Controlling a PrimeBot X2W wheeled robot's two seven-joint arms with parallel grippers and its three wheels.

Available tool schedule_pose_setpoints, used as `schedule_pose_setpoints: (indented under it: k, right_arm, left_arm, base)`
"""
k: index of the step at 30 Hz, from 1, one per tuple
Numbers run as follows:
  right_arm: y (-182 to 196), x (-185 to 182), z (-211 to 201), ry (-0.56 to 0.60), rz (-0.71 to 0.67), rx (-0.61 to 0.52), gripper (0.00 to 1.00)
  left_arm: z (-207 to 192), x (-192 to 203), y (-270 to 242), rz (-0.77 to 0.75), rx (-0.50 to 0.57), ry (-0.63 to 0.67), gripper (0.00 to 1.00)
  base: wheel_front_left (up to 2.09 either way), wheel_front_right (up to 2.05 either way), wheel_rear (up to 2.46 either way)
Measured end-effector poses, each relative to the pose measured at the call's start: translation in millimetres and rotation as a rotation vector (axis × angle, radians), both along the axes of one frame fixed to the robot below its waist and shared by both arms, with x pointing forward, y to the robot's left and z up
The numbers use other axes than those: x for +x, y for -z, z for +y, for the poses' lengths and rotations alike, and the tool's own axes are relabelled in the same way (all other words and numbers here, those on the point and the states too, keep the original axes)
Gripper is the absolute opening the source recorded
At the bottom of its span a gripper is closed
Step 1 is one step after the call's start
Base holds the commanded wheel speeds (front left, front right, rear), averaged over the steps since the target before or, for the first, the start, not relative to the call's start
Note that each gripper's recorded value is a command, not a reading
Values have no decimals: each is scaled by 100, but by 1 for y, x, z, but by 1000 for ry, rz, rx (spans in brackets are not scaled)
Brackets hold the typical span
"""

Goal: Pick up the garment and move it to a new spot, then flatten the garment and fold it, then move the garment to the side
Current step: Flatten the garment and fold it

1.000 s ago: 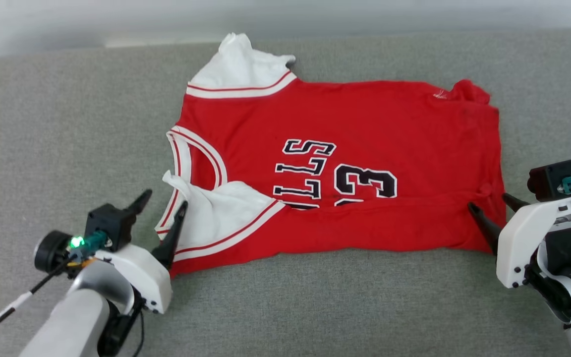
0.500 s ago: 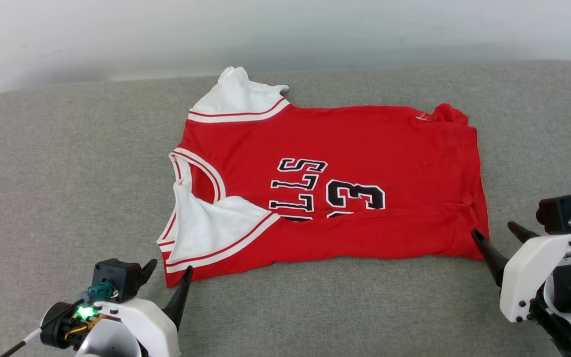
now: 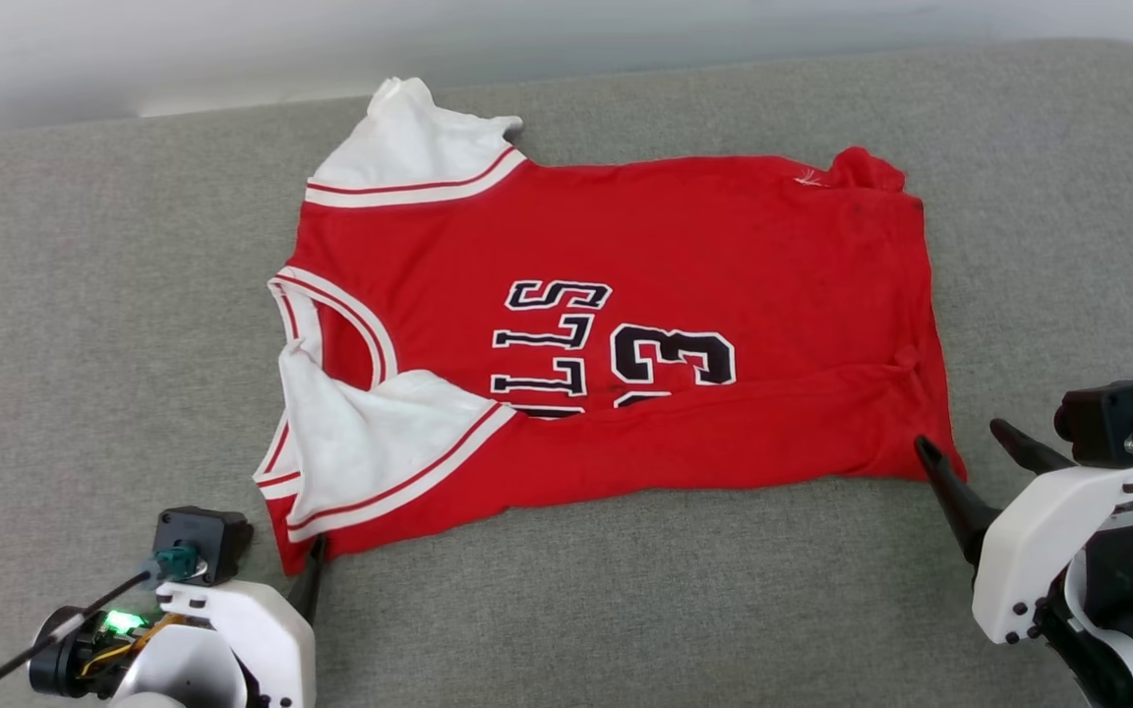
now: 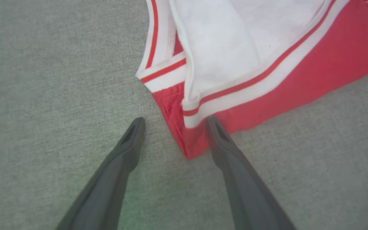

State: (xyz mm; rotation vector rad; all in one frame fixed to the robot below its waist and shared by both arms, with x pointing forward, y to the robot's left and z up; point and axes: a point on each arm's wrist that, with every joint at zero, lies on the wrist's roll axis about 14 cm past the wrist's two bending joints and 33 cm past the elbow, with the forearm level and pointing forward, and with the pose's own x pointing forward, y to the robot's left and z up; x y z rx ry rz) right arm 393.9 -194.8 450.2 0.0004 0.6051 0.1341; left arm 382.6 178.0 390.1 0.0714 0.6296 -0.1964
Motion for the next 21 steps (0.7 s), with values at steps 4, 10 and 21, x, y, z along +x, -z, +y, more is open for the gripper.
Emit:
schedule_pose_setpoints:
  k: [4,10,21]
  right_arm:
    - [6,-1,1,5,12,13,100]
    - [9,0,-5,18,15,2,100]
    - [7,7,-18,25,44,-66,100]
  left_arm:
    - [4,0,17,51,32,1,100]
    - [-5,-3,26,103,11,41,0]
    - [-14,1,-16,-65,-35,49,0]
  base:
    - [0,0,0]
    - [0,0,0]
    - [0,0,0]
